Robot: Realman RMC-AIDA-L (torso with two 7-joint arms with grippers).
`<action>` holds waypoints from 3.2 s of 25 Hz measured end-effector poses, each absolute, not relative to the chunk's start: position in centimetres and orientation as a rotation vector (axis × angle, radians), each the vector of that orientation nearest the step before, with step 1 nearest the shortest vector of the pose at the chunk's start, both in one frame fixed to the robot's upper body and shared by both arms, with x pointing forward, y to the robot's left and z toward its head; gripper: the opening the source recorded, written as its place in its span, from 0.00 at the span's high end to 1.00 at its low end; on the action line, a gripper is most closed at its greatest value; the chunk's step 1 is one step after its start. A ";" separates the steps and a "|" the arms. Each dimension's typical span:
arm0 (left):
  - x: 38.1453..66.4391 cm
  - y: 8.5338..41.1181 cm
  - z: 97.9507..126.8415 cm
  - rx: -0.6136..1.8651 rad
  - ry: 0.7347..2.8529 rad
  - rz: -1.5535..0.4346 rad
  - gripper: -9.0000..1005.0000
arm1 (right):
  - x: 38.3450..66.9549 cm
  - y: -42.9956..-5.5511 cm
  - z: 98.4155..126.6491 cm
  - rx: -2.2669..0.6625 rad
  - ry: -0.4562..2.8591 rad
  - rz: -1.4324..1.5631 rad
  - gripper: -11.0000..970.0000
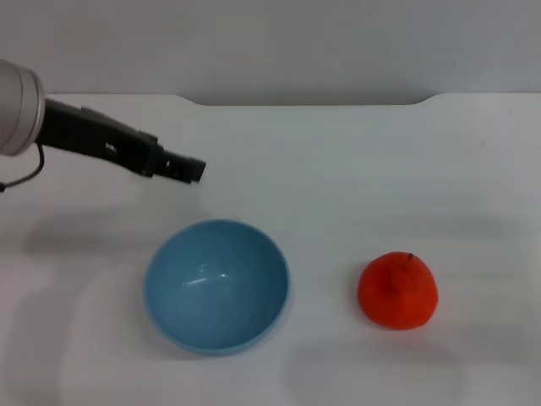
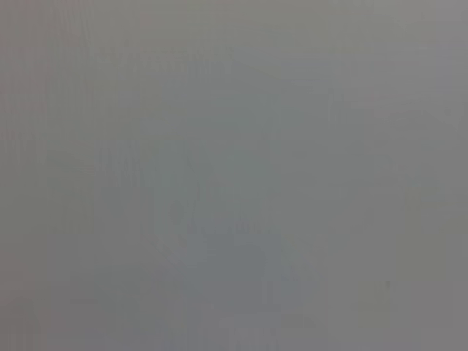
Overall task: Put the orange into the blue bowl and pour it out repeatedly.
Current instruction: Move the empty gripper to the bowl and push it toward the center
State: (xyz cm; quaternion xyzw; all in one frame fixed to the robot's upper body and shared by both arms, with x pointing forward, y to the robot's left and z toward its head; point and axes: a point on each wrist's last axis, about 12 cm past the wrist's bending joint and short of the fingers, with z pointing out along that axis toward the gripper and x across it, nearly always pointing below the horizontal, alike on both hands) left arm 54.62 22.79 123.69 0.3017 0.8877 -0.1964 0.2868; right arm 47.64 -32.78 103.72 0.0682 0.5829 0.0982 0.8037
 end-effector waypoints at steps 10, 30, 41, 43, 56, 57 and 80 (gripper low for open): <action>55.2 20.2 120.2 0.910 2.567 -0.349 0.22 | 47.3 -33.3 103.7 0.152 1.247 0.190 0.46; 57.7 20.4 116.0 0.870 2.729 -0.221 0.22 | 47.2 -33.9 103.9 0.145 1.238 0.163 0.46; 57.4 20.6 113.8 0.880 2.836 -0.255 0.27 | 47.1 -33.9 103.8 0.145 1.238 0.158 0.46; 57.4 20.6 113.7 0.880 2.841 -0.264 0.29 | 47.1 -34.0 103.8 0.146 1.239 0.157 0.46; 57.2 19.9 113.3 0.871 2.854 -0.354 0.51 | 46.5 -34.2 103.5 0.155 1.248 0.147 0.46; 57.2 19.9 113.3 0.869 2.860 -0.356 0.55 | 46.5 -34.2 103.5 0.155 1.248 0.146 0.46; 57.5 18.9 114.2 0.811 2.854 -0.483 0.99 | 47.2 -35.1 104.6 0.205 1.237 0.444 0.46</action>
